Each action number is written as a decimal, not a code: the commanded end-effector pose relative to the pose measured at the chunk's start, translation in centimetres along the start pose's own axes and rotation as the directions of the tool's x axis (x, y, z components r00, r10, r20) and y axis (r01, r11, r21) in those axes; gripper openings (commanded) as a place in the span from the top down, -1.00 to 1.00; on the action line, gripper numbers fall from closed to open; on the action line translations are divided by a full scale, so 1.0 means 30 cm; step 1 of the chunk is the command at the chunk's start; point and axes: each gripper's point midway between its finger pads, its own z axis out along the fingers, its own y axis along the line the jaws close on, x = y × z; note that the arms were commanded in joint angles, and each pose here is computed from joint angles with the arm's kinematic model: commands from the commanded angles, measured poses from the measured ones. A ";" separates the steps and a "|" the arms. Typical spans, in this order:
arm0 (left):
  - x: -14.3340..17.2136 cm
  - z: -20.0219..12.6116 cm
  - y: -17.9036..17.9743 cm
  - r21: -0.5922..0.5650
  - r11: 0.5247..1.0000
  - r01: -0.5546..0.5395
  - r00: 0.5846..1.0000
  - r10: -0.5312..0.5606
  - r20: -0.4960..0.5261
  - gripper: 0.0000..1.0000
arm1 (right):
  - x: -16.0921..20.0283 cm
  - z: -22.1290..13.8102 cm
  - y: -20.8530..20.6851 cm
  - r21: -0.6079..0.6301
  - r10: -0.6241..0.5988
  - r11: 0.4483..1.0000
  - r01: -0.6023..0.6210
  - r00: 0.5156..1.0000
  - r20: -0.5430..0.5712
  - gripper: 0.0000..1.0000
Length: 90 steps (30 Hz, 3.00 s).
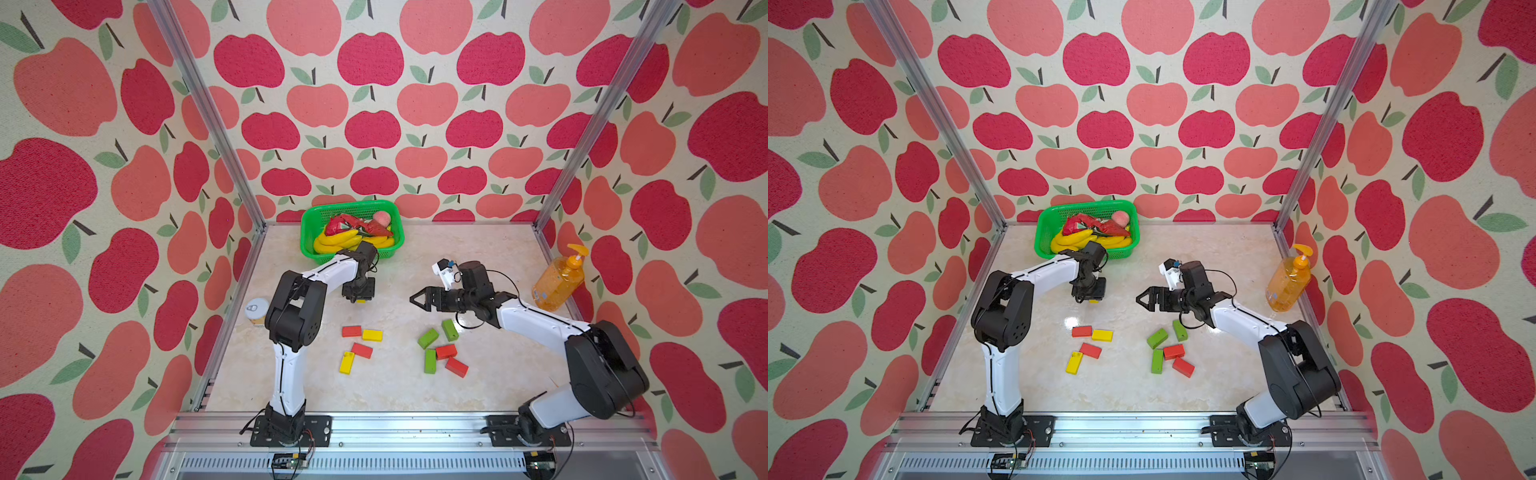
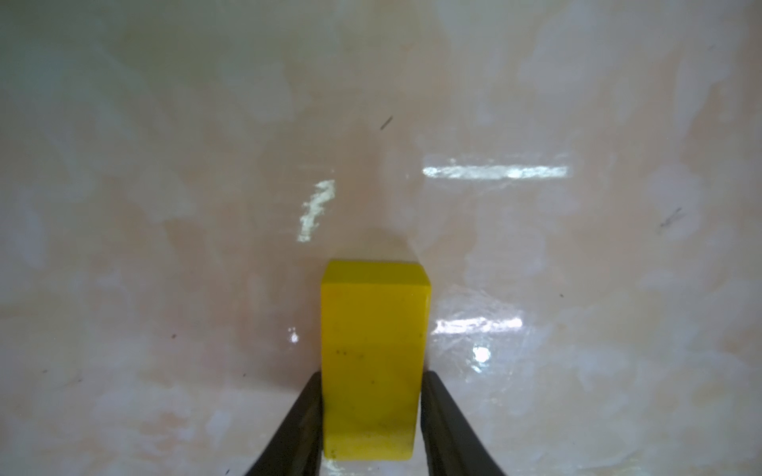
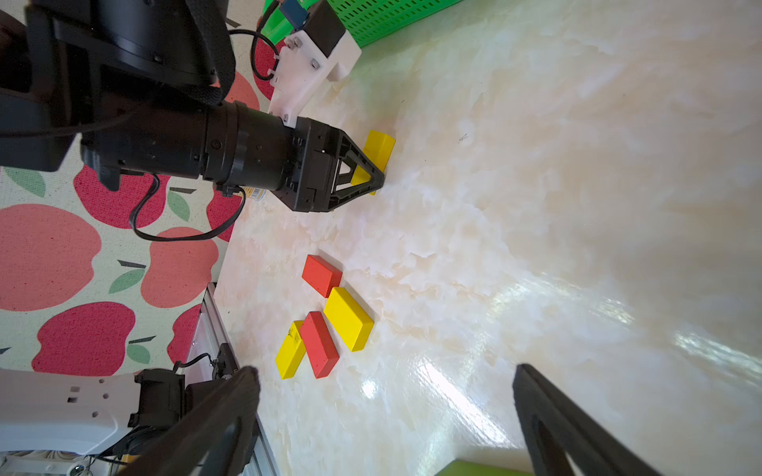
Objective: Assemble the letter k with building blocks
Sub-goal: Place the building block at the center of the board, then pick up the building block from the center of the board.
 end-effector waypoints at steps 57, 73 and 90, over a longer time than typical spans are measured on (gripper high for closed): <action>0.465 -0.188 -0.171 -0.060 0.733 -0.678 0.734 0.680 0.015 -0.40 | -0.055 -0.125 -0.060 -0.044 0.206 0.978 -0.204 0.977 0.059 -0.99; 0.485 -0.107 -0.171 0.000 0.687 -0.727 0.686 0.726 -0.051 -0.43 | -0.074 -0.173 -0.127 -0.039 0.270 0.963 -0.268 0.956 0.115 -0.99; 0.469 -0.067 -0.155 -0.001 0.700 -0.714 0.699 0.713 -0.059 -0.41 | -0.064 -0.154 -0.162 -0.010 0.281 0.960 -0.281 0.954 0.107 -0.99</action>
